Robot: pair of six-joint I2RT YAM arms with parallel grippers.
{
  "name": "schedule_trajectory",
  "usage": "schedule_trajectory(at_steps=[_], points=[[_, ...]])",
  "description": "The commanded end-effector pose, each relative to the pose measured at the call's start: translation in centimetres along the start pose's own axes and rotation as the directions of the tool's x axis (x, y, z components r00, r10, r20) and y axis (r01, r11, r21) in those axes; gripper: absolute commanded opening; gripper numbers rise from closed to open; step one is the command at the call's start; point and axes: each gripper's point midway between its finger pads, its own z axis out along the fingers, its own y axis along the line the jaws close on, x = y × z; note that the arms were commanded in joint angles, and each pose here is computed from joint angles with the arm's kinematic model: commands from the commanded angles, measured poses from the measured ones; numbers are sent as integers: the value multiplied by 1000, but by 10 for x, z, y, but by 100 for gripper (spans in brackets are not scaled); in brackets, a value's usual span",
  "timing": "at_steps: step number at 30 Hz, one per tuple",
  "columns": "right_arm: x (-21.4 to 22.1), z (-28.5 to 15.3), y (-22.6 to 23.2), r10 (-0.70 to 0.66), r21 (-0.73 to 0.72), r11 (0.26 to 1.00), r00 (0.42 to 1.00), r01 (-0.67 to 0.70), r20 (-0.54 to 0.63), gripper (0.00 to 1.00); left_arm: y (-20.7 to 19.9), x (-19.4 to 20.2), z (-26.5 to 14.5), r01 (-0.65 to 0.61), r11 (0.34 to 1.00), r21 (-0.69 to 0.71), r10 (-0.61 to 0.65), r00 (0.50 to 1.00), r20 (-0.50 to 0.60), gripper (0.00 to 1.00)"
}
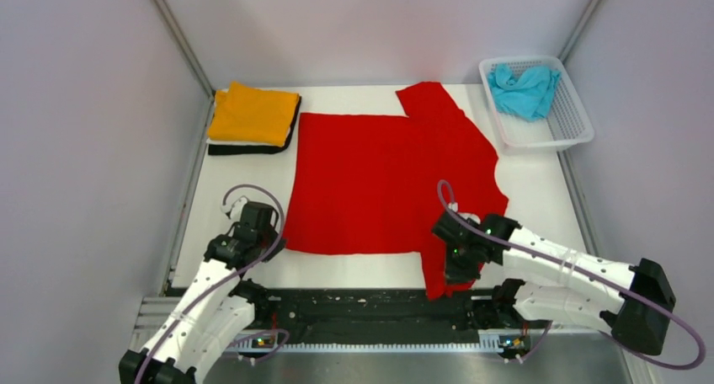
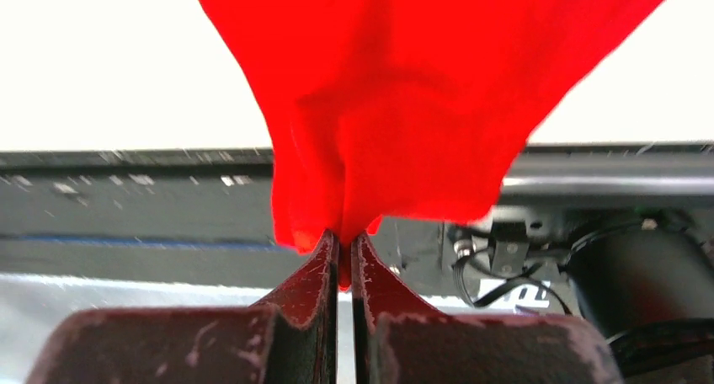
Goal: Fold and stack the t-shirts
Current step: Fold the flattened tshirt in 1/3 of the way
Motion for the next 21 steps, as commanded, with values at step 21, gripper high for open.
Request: schedule_trajectory(at_steps=[21], points=[[-252, -85, 10, 75, -7, 996, 754, -93, 653, 0, -69, -94, 29, -16, 997, -73, 29, 983, 183, 0]])
